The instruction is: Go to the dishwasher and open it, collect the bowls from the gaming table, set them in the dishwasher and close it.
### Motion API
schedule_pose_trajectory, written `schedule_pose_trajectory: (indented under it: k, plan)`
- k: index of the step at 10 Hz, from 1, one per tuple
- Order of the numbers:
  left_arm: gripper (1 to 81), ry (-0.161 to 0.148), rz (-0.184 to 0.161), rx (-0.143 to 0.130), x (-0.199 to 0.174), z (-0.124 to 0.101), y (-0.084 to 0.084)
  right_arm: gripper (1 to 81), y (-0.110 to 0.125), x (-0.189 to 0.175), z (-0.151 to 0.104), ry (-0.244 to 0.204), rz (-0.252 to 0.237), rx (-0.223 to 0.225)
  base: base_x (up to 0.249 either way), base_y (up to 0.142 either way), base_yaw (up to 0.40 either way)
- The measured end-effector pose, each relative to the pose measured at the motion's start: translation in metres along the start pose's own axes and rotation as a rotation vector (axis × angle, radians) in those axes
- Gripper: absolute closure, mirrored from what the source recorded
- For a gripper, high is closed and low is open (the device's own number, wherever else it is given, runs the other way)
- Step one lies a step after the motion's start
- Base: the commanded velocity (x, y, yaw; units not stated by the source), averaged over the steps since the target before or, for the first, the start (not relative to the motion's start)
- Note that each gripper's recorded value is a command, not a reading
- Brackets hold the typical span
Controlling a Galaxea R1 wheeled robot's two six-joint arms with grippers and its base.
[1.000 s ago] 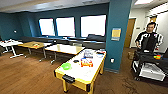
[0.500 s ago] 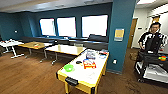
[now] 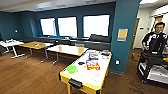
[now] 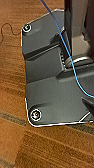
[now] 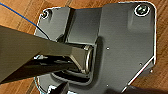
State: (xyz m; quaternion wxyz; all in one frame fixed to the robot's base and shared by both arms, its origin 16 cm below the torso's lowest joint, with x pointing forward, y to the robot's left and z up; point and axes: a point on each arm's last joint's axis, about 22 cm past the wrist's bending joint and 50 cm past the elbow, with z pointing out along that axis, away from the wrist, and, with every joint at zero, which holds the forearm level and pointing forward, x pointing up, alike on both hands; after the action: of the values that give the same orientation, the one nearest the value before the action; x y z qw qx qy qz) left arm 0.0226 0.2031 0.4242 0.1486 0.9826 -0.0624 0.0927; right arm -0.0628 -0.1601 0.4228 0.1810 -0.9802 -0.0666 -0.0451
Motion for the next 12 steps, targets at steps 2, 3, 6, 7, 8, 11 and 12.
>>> schedule_pose_trajectory:
  k: [2, 3, 6, 7, 8, 11, 12]
  plan:
    - [1.0, 0.000, 0.000, -0.004, -0.0002, 0.0007, 0.0029, 1.0, 0.0024, -0.0011, -0.0007, -0.001, -0.001, -0.003, 0.095, 0.143, 0.000]
    - [1.0, -0.001, 0.000, -0.002, -0.0003, 0.0001, 0.0009, 1.0, 0.0027, -0.0002, -0.0007, -0.001, 0.000, -0.003, 0.094, 0.143, 0.000]
    - [1.0, -0.002, -0.001, -0.003, -0.0027, 0.0001, 0.0022, 1.0, -0.0007, -0.0002, 0.0002, 0.000, -0.001, 0.001, 0.093, 0.142, 0.000]
    - [1.0, -0.001, -0.001, -0.002, -0.0013, 0.0000, 0.0010, 1.0, -0.0002, 0.0006, 0.0001, 0.001, -0.001, 0.000, 0.092, 0.141, 0.000]
    - [1.0, 0.001, 0.000, 0.003, 0.0004, -0.0004, -0.0020, 1.0, -0.0023, 0.0031, 0.0008, 0.004, -0.001, 0.003, 0.092, 0.141, 0.000]
    - [1.0, 0.000, 0.000, -0.001, 0.0000, 0.0002, 0.0007, 1.0, -0.0022, 0.0003, 0.0006, 0.000, 0.000, 0.003, 0.088, 0.137, 0.000]
    - [1.0, -0.001, 0.000, 0.000, -0.0003, 0.0001, 0.0003, 1.0, -0.0022, 0.0004, 0.0006, 0.000, 0.000, 0.003, 0.087, 0.134, 0.000]
